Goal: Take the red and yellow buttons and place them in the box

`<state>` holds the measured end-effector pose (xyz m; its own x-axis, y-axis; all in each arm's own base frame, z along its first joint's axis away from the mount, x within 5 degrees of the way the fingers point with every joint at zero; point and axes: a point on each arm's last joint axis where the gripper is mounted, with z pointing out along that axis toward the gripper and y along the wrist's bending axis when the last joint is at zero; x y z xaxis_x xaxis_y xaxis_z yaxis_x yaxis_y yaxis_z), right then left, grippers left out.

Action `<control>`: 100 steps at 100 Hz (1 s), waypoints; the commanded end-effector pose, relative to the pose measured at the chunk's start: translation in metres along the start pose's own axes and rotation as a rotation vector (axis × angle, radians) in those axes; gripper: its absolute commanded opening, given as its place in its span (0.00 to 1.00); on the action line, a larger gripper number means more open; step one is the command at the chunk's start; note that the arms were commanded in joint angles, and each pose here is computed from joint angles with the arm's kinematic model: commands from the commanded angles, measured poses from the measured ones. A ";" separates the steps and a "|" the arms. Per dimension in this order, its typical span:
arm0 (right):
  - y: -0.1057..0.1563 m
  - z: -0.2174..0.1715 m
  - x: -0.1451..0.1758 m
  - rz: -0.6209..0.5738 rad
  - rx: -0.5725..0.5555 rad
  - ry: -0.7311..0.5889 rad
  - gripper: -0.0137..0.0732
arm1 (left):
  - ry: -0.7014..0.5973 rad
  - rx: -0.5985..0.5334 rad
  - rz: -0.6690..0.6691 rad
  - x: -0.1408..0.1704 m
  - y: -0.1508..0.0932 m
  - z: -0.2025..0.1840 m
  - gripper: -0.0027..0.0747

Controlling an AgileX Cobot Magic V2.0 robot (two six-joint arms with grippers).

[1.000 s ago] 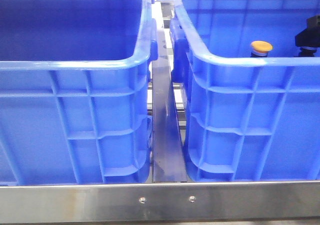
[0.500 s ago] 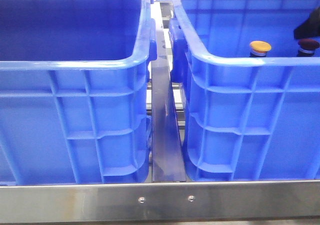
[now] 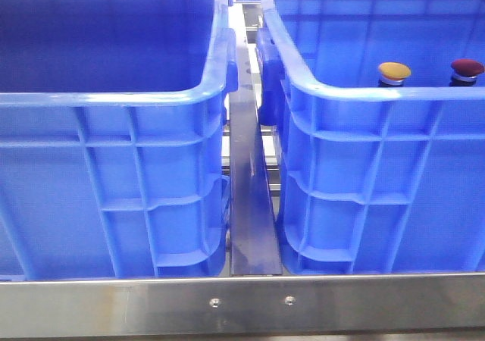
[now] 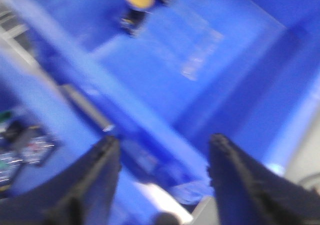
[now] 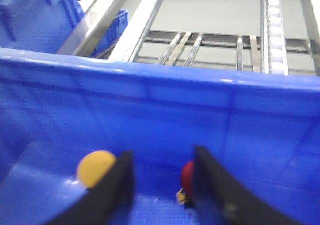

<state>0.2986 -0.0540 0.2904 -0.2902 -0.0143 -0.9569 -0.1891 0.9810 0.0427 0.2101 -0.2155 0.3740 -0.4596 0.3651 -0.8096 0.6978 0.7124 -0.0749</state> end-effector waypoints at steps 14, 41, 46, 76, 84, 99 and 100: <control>0.029 -0.054 -0.018 0.017 -0.004 -0.169 0.13 | -0.160 -0.124 -0.086 -0.012 0.042 -0.030 0.16; 0.051 -0.091 -0.012 -0.019 -0.011 -0.235 0.08 | -0.229 -0.297 -0.182 0.016 0.089 -0.059 0.01; 0.054 -0.093 -0.012 -0.023 -0.027 -0.244 0.08 | -0.245 -0.333 -0.199 0.024 0.096 -0.067 0.01; 0.080 -0.095 -0.016 -0.050 -0.230 -0.299 0.08 | -0.342 -0.532 -0.283 0.080 0.113 -0.116 0.01; 0.085 -0.094 -0.016 -0.052 -0.253 -0.297 0.08 | -0.359 -0.591 -0.308 0.095 0.114 -0.128 0.01; 0.093 -0.095 -0.017 -0.018 -0.297 -0.294 0.08 | -0.422 -0.689 -0.331 0.119 0.109 -0.150 0.01; 0.094 -0.095 -0.017 -0.011 -0.300 -0.294 0.08 | -0.432 -0.697 -0.330 0.120 0.108 -0.153 0.01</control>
<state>0.2011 0.0143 0.3176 -0.0848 -0.0544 -0.9949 -0.4420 0.8969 -0.0114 0.1582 -0.0101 0.3411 -0.3787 -0.0481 -0.9243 0.0455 0.9965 -0.0705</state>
